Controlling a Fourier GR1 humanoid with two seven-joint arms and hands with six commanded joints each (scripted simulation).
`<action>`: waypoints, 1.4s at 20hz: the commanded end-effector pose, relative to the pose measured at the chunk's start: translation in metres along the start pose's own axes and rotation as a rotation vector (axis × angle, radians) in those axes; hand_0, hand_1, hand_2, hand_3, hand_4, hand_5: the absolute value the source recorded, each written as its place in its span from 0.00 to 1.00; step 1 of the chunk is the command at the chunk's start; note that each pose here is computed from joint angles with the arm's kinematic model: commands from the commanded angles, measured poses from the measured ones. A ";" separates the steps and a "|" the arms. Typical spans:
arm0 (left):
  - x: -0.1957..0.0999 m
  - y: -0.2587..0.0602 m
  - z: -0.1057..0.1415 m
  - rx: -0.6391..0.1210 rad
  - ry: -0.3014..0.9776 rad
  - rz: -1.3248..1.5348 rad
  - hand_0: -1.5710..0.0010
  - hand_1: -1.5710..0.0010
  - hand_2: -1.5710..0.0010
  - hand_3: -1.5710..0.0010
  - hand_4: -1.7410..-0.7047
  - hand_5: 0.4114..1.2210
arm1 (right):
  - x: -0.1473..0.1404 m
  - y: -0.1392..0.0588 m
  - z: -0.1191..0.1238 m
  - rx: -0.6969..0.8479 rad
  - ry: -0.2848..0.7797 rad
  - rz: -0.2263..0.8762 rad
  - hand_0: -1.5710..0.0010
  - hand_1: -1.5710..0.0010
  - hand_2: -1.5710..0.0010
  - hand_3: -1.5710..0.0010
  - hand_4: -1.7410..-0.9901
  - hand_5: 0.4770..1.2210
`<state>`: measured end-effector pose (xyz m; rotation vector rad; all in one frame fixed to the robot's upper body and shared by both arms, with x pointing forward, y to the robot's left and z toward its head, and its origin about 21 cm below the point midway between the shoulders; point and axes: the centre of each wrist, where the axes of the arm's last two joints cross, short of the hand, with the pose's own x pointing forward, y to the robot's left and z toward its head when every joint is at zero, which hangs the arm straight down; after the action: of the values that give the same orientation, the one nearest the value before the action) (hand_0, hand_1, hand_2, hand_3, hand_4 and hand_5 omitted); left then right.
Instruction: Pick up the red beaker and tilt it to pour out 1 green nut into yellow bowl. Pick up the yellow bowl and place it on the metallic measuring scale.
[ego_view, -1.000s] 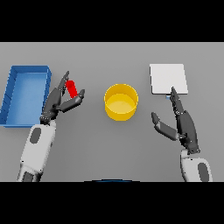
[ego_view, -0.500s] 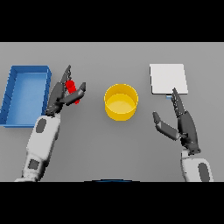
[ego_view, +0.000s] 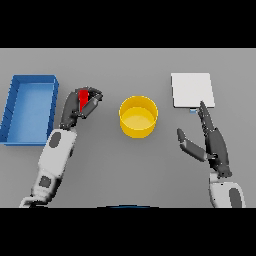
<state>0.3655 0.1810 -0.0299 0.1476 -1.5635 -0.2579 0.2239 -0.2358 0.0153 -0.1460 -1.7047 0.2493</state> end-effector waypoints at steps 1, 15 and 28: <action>0.000 -0.003 0.001 -0.005 0.004 0.009 0.21 0.21 0.19 0.27 0.10 0.89 | 0.004 0.001 -0.001 0.000 -0.017 -0.011 1.00 1.00 1.00 1.00 0.66 0.23; 0.047 0.021 -0.009 -0.068 -0.134 0.105 0.01 0.01 0.01 0.01 0.02 0.89 | 0.001 0.003 -0.002 0.009 -0.035 0.022 1.00 1.00 1.00 1.00 0.69 0.24; 0.100 0.009 -0.026 -0.259 -0.157 -0.511 0.00 0.00 0.00 0.00 0.00 0.88 | 0.005 0.003 -0.003 0.013 -0.027 0.049 1.00 1.00 1.00 1.00 0.74 0.25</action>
<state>0.3913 0.1620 0.0691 0.3290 -1.6120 -0.8867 0.2262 -0.2313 0.0198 -0.1757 -1.7292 0.3001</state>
